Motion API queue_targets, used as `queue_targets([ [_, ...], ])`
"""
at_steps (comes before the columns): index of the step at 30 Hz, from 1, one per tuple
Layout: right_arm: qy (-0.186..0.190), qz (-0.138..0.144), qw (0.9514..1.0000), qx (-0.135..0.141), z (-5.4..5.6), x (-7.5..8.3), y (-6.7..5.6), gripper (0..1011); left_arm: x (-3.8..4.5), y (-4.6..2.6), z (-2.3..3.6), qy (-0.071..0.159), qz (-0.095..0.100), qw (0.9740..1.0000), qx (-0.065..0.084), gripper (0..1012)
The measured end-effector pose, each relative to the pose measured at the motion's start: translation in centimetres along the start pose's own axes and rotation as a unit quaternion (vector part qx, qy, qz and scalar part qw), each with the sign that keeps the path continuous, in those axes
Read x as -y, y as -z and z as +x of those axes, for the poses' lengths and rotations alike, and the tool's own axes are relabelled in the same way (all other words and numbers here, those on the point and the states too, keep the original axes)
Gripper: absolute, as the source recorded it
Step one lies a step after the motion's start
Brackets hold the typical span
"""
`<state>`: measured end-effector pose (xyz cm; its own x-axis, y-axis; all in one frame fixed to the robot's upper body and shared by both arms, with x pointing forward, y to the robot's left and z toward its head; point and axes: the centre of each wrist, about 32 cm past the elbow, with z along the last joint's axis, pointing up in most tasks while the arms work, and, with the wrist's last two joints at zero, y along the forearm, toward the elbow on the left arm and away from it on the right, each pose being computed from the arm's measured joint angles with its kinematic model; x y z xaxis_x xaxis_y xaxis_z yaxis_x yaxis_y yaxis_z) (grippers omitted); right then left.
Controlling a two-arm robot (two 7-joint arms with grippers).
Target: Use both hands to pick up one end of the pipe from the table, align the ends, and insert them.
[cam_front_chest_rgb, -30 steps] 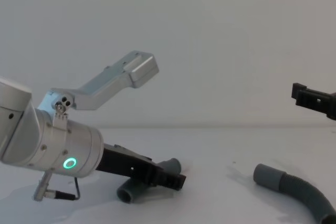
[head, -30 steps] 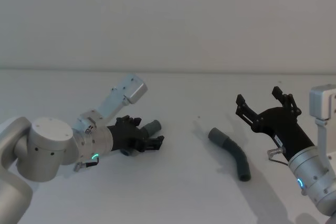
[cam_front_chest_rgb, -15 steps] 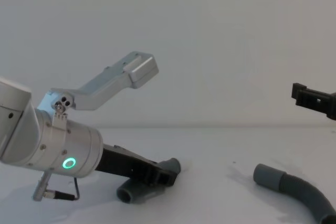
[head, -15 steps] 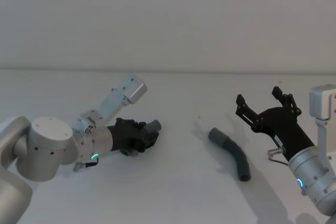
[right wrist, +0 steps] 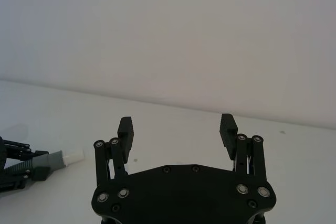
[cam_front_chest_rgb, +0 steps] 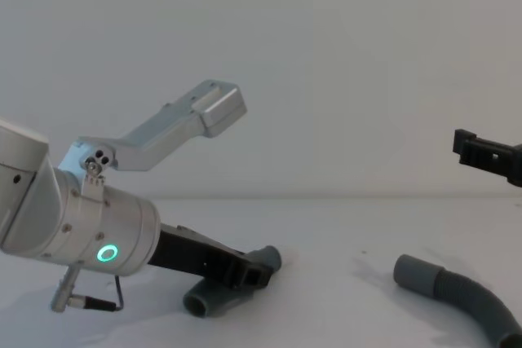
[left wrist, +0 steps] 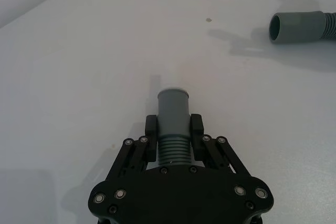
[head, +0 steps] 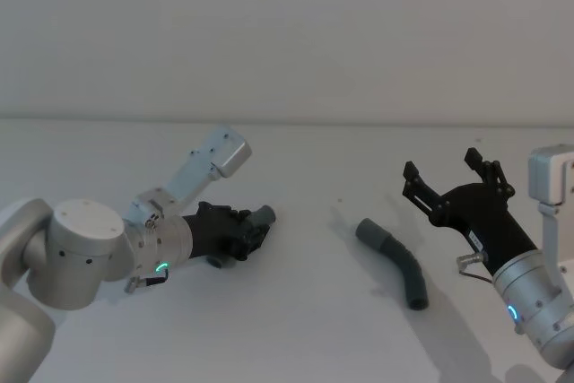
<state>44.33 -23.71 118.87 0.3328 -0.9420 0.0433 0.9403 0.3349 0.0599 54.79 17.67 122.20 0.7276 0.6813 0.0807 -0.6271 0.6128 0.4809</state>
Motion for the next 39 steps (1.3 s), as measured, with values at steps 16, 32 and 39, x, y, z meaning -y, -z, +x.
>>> queue_targets([
  [16,-0.020,-0.060,0.9980,0.003,0.3,0.4,-1.0,997,0.00,0.00,0.00,0.000,0.000,1.0000,0.000,351],
  [32,-0.046,-0.165,0.9852,-0.014,0.5,1.3,-2.3,997,0.00,0.00,-0.01,0.000,0.000,1.0000,0.000,352],
  [39,-0.055,-0.196,0.9787,-0.022,0.4,1.4,-2.5,997,0.00,0.00,-0.01,0.000,0.000,1.0000,0.000,352],
])
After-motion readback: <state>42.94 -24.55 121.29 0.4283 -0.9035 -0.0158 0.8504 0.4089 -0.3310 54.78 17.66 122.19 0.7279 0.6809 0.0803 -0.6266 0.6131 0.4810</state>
